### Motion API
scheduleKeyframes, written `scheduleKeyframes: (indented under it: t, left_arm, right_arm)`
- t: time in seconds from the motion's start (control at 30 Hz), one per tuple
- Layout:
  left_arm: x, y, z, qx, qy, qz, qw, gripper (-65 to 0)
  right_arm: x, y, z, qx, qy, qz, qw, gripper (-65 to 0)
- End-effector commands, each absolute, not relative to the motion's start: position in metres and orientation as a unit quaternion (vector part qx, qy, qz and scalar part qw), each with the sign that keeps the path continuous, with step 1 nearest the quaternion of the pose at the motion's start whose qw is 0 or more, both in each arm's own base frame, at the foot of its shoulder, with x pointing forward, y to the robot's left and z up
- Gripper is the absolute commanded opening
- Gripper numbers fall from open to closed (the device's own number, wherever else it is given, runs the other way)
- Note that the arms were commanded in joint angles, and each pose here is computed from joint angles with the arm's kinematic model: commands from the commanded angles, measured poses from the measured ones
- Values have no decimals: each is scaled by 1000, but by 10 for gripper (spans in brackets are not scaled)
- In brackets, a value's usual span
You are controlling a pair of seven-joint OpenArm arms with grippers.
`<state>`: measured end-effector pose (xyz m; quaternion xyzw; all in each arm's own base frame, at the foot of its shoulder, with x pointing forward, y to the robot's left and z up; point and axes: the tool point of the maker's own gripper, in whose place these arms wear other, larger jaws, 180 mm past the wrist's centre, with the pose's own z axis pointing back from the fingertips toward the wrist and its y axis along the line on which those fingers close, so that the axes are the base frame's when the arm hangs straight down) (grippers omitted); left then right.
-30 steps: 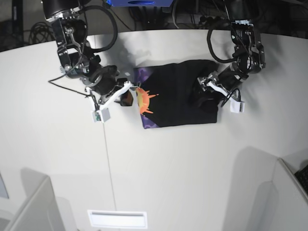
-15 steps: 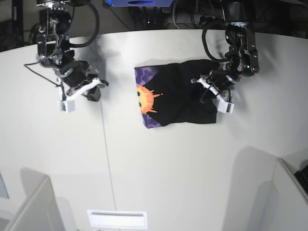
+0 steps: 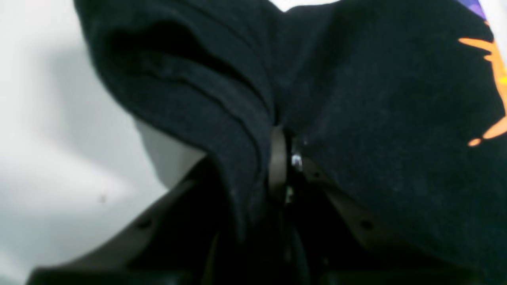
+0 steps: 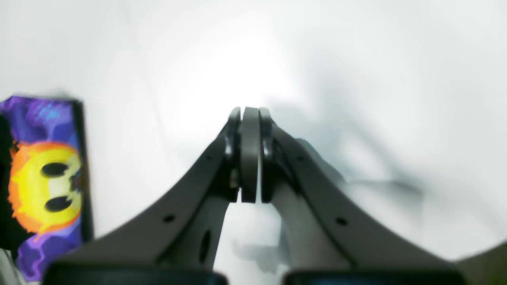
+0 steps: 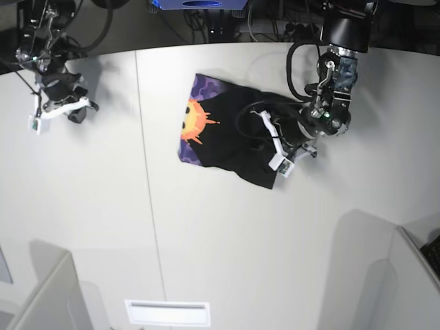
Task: Fold the T-shirt properly
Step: 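Grasp the bundle with the left gripper and rotate it upright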
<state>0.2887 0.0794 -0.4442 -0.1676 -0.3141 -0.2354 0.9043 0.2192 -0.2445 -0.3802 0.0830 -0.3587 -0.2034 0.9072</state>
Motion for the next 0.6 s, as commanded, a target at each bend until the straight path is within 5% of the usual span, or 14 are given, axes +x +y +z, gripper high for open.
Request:
scheduleKeyframes:
  t: [0.0, 0.57]
  left_arm:
    - [247, 105, -485, -89, -197, -294, 931, -650]
    - [288, 81, -453, -3, -203, -542, 815, -650]
  right_arm:
    - [224, -250, -369, 80, -380, -190, 901, -650]
    - [204, -276, -367, 64, -396, -198, 894, -650]
